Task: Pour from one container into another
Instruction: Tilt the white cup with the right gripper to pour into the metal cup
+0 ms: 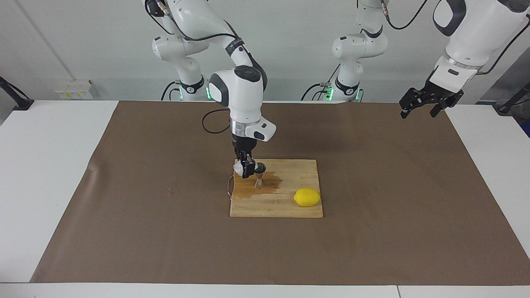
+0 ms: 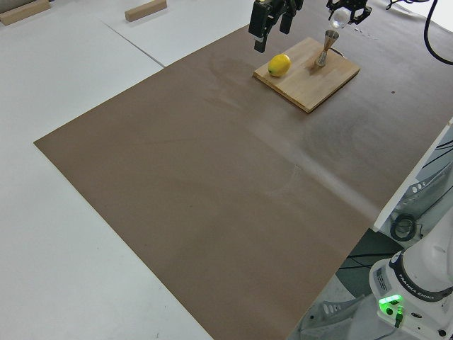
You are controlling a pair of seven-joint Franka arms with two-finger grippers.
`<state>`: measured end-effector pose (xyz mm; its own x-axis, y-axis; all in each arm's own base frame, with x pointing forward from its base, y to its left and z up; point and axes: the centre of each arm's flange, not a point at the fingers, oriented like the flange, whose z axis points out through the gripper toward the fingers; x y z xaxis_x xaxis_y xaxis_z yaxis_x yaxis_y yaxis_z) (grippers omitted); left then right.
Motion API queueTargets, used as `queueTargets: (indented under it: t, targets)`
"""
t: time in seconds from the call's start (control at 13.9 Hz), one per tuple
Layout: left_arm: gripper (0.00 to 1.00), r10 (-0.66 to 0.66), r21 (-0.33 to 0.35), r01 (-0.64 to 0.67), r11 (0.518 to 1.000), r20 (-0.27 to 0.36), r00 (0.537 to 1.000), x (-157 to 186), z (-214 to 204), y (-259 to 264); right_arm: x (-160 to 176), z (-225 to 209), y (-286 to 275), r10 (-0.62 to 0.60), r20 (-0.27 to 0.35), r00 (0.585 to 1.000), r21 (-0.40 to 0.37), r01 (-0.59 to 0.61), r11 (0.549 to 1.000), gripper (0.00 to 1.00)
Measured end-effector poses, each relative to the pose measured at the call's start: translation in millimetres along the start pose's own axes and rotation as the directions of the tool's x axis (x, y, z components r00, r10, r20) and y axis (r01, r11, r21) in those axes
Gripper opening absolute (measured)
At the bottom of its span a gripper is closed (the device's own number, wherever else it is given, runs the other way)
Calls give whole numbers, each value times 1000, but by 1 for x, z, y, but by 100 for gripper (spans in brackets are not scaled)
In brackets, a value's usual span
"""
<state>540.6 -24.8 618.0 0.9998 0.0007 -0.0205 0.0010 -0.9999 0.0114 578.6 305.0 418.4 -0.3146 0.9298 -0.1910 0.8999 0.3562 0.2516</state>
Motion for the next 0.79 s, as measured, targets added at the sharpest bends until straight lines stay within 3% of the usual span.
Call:
queueTargets:
  t: [0.79]
  targets:
    - [100,0,0,0,1000,0,1000,0,0,0,2,-2,0,-4,1,1000,-3,4,1000,51]
